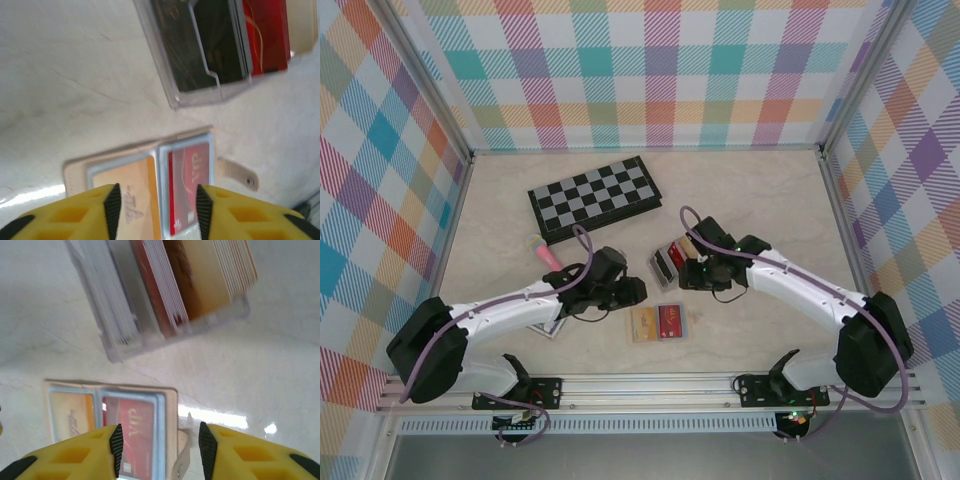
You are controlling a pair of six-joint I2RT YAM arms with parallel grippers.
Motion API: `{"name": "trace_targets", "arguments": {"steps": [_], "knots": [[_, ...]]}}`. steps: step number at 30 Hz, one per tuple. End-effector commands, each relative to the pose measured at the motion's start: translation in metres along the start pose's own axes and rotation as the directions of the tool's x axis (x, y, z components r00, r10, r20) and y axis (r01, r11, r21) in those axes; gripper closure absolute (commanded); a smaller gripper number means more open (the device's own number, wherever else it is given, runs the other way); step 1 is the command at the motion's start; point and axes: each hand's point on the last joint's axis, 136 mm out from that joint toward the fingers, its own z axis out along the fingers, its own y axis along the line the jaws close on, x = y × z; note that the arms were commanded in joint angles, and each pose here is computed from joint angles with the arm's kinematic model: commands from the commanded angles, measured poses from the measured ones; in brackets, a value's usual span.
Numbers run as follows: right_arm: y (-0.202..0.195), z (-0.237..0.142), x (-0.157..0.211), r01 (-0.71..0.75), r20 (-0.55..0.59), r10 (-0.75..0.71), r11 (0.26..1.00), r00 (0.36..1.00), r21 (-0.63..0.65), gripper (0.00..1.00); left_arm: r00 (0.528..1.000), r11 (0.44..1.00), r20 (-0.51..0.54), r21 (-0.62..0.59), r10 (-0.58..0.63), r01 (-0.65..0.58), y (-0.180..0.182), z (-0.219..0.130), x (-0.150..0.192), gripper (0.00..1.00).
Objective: Put the credit cards into the card holder
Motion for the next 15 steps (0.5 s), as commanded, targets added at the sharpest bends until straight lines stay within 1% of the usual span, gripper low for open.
{"name": "trace_targets", "arguments": {"steps": [1,5,9,12,15], "knots": [[0.003,0.005,-0.01,0.104,-0.017,-0.103,0.992,0.995,0.074,0.59,0.993,0.993,0.009,0.021,-0.118,0.118,0.013,0.002,-0.013,0.49],[0.018,0.018,-0.028,0.233,-0.031,-0.231,0.959,0.972,0.159,0.62,0.98,0.98,0.022,0.043,-0.196,0.195,0.019,0.003,-0.028,0.43],[0.027,0.033,-0.042,0.317,-0.057,-0.313,0.913,0.948,0.258,0.63,0.973,0.974,0.045,0.039,-0.225,0.223,0.024,0.001,-0.039,0.38],[0.033,0.043,-0.05,0.356,-0.062,-0.354,0.886,0.933,0.296,0.62,0.968,0.97,0.06,0.033,-0.242,0.241,0.028,-0.001,-0.041,0.36],[0.038,0.052,-0.052,0.386,-0.077,-0.381,0.87,0.921,0.307,0.62,0.966,0.969,0.073,0.025,-0.249,0.248,0.032,-0.002,-0.041,0.34]]}}
